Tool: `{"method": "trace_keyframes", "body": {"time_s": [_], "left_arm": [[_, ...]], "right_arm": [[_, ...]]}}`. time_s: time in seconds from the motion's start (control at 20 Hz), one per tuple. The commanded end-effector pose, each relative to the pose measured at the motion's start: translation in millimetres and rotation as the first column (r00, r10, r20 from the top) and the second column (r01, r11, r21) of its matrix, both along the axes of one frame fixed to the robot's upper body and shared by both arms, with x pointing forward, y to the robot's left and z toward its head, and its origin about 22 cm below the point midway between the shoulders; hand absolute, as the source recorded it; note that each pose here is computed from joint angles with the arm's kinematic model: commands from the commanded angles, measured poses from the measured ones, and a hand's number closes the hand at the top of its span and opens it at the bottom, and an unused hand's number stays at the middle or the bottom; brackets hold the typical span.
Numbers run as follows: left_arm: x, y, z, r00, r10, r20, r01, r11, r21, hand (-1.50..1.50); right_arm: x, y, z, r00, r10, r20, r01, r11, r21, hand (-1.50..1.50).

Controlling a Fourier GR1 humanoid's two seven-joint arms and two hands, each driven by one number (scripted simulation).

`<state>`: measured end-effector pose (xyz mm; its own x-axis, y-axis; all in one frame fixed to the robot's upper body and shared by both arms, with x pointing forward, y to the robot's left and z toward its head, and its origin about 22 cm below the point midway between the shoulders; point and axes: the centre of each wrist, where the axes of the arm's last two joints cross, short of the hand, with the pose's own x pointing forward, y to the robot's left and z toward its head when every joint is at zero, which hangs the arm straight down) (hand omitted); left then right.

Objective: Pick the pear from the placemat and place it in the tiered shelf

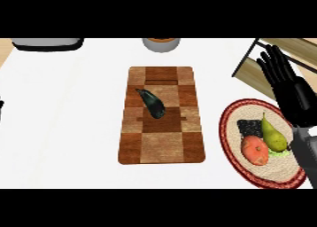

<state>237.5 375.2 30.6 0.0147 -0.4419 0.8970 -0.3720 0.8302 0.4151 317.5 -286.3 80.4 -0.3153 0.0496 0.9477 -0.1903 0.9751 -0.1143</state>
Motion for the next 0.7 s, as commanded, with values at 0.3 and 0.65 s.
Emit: {"method": "trace_keyframes", "body": {"time_s": [0.3,0.65], "left_arm": [[37.5,-80,16,0.954,-0.301,0.001,0.288,0.911,-0.294,0.0],[57.1,-108,33,0.926,-0.377,-0.033,0.338,0.863,-0.375,0.0]], "right_arm": [[2,-143,46,0.952,-0.295,-0.077,0.221,0.841,-0.494,1.5],[8,-181,7,0.96,0.064,-0.273,-0.026,0.99,0.139,-1.5]]}}
